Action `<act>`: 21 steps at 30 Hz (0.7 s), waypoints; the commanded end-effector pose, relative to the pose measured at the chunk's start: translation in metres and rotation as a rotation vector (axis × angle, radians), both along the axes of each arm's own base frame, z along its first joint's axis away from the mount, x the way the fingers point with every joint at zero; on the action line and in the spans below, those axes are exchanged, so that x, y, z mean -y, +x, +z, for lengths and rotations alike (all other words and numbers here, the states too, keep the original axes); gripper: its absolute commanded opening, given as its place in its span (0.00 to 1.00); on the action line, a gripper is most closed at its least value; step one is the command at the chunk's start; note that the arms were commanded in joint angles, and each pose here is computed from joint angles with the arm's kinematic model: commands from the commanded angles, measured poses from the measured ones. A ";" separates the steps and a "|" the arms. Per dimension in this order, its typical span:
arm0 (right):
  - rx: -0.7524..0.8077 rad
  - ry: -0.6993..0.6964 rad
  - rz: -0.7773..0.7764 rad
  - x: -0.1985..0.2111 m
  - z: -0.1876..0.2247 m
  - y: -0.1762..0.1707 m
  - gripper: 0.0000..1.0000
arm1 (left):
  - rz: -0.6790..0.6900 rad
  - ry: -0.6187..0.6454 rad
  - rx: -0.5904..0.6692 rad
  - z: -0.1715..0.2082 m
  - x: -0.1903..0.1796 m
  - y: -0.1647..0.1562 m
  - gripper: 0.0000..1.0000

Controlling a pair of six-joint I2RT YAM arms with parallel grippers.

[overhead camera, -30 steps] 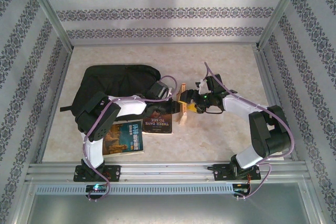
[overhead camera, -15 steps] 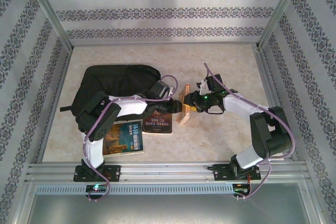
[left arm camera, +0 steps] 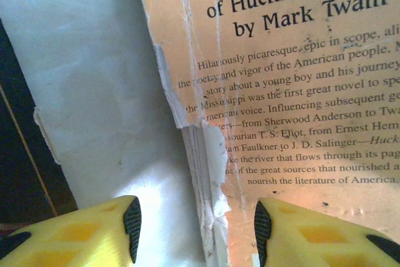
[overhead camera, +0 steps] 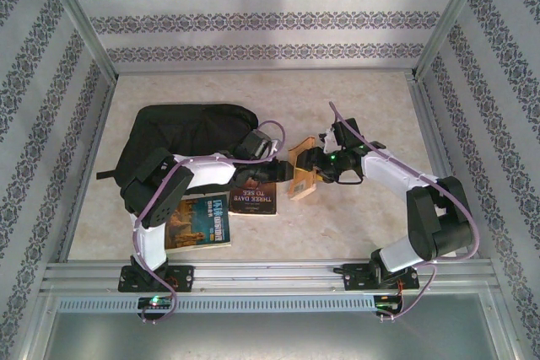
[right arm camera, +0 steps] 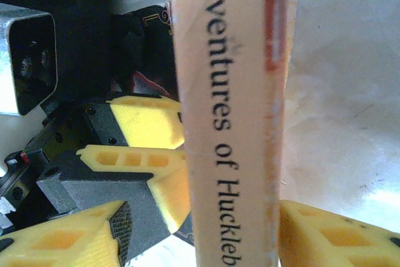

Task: Pack the student bag

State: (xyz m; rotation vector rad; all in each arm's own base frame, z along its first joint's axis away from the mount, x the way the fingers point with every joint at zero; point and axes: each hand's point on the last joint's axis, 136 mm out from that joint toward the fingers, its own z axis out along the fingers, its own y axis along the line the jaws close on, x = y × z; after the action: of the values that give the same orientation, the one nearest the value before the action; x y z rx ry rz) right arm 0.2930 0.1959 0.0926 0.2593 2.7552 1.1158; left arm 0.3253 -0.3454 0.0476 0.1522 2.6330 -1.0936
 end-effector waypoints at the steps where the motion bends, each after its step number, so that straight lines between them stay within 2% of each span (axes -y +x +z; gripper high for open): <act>1: -0.005 0.029 0.005 -0.001 0.004 0.002 0.58 | -0.035 -0.019 -0.038 -0.008 0.013 -0.012 0.53; 4: 0.002 -0.021 -0.020 0.006 0.002 0.005 0.42 | -0.033 -0.015 -0.029 -0.004 0.011 -0.011 0.52; 8: 0.042 -0.071 -0.043 0.015 0.010 0.009 0.15 | 0.019 0.011 0.012 0.013 -0.010 -0.005 0.52; 9: 0.055 -0.074 -0.043 0.014 0.014 0.009 0.12 | 0.042 -0.001 0.019 0.021 -0.017 -0.002 0.53; 12: 0.128 -0.047 -0.033 0.009 0.035 0.014 0.09 | 0.079 -0.025 0.070 0.054 -0.035 0.001 0.58; 16: 0.265 0.050 0.034 -0.014 0.083 0.016 0.12 | 0.050 -0.002 0.173 0.105 -0.051 -0.004 0.65; 19: 0.403 0.126 0.076 -0.027 0.132 0.014 0.06 | 0.067 0.012 0.265 0.150 -0.075 -0.002 0.71; 21: 0.520 0.199 0.113 -0.039 0.167 0.007 0.01 | 0.101 -0.036 0.291 0.176 -0.094 0.001 0.75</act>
State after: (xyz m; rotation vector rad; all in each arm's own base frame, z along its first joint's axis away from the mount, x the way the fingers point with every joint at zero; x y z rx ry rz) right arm 0.3014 0.2132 0.1827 0.0578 2.4991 1.1399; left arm 0.3265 -0.2809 0.2046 0.1609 2.3419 -1.0593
